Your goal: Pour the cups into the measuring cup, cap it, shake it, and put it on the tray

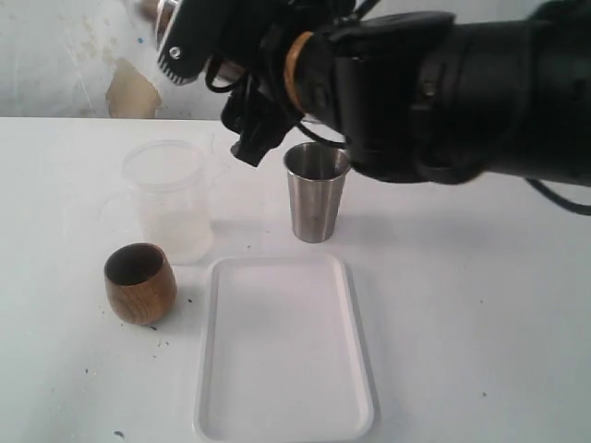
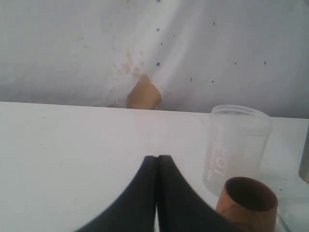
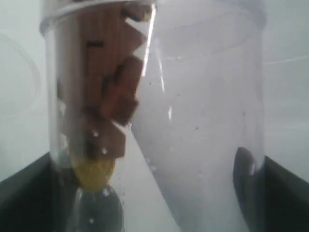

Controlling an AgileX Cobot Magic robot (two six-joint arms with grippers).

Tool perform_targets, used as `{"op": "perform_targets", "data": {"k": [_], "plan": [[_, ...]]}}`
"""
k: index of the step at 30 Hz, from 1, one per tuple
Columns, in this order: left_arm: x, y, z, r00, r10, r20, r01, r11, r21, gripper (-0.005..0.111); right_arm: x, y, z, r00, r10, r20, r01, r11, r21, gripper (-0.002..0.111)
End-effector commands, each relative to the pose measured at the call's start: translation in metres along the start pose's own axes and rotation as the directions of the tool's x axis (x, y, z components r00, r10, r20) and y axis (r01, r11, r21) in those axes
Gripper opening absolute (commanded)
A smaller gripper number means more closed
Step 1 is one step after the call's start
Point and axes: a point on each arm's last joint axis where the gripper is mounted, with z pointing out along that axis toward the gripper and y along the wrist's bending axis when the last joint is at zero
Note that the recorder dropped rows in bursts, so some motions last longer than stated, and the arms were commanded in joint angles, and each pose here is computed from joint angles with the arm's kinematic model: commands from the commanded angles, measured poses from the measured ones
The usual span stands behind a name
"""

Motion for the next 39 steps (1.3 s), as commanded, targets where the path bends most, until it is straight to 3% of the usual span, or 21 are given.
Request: {"op": "perform_targets", "data": {"k": [1,4,10,13,16,17,19,20,23,28,34,36,38,39], "plan": [[0.0,0.0,0.0,1.0,0.004,0.009,-0.004,1.0,0.003,0.0,0.021,-0.005,-0.011,0.98,0.18,0.088,-0.174,0.982,-0.071,0.0],[0.0,0.0,0.0,1.0,0.004,0.009,-0.004,1.0,0.003,0.0,0.04,0.001,-0.011,0.941,0.336,0.038,-0.331,0.939,-0.098,0.0],[0.0,0.0,0.0,1.0,0.004,0.009,-0.004,1.0,0.003,0.0,0.061,0.01,-0.009,0.92,0.392,-0.032,-0.393,0.913,-0.113,0.0],[0.0,0.0,0.0,1.0,0.004,0.009,-0.004,1.0,0.003,0.0,0.065,0.004,-0.008,0.861,0.506,-0.051,-0.508,0.861,-0.038,0.0],[0.0,0.0,0.0,1.0,0.004,0.009,-0.004,1.0,0.003,0.0,0.074,-0.008,-0.009,0.749,0.661,-0.035,-0.652,0.746,0.134,0.0],[0.0,0.0,0.0,1.0,0.004,0.009,-0.004,1.0,0.003,0.0,0.077,-0.014,-0.01,0.685,0.728,-0.005,-0.711,0.671,0.211,0.0],[0.0,0.0,0.0,1.0,0.004,0.009,-0.004,1.0,0.003,0.0,0.087,-0.023,-0.014,0.506,0.855,0.108,-0.827,0.446,0.341,0.0],[0.0,0.0,0.0,1.0,0.004,0.009,-0.004,1.0,0.003,0.0,0.091,-0.026,-0.016,0.477,0.867,0.147,-0.834,0.394,0.386,0.0],[0.0,0.0,0.0,1.0,0.004,0.009,-0.004,1.0,0.003,0.0,0.097,-0.032,-0.019,0.497,0.847,0.19,-0.803,0.365,0.472,0.0],[0.0,0.0,0.0,1.0,0.004,0.009,-0.004,1.0,0.003,0.0,0.099,-0.035,-0.022,0.509,0.834,0.214,-0.783,0.345,0.517,0.0],[0.0,0.0,0.0,1.0,0.004,0.009,-0.004,1.0,0.003,0.0,0.1,-0.037,-0.014,0.497,0.846,0.191,-0.797,0.358,0.486,0.0],[0.0,0.0,0.0,1.0,0.004,0.009,-0.004,1.0,0.003,0.0,0.101,-0.042,-0.003,0.548,0.829,0.113,-0.777,0.454,0.436,0.0],[0.0,0.0,0.0,1.0,0.004,0.009,-0.004,1.0,0.003,0.0,0.099,-0.045,0.013,0.69,0.723,-0.014,-0.686,0.66,0.307,0.0],[0.0,0.0,0.0,1.0,0.004,0.009,-0.004,1.0,0.003,0.0,0.098,-0.048,0.018,0.746,0.665,-0.042,-0.637,0.73,0.248,0.0]]}}
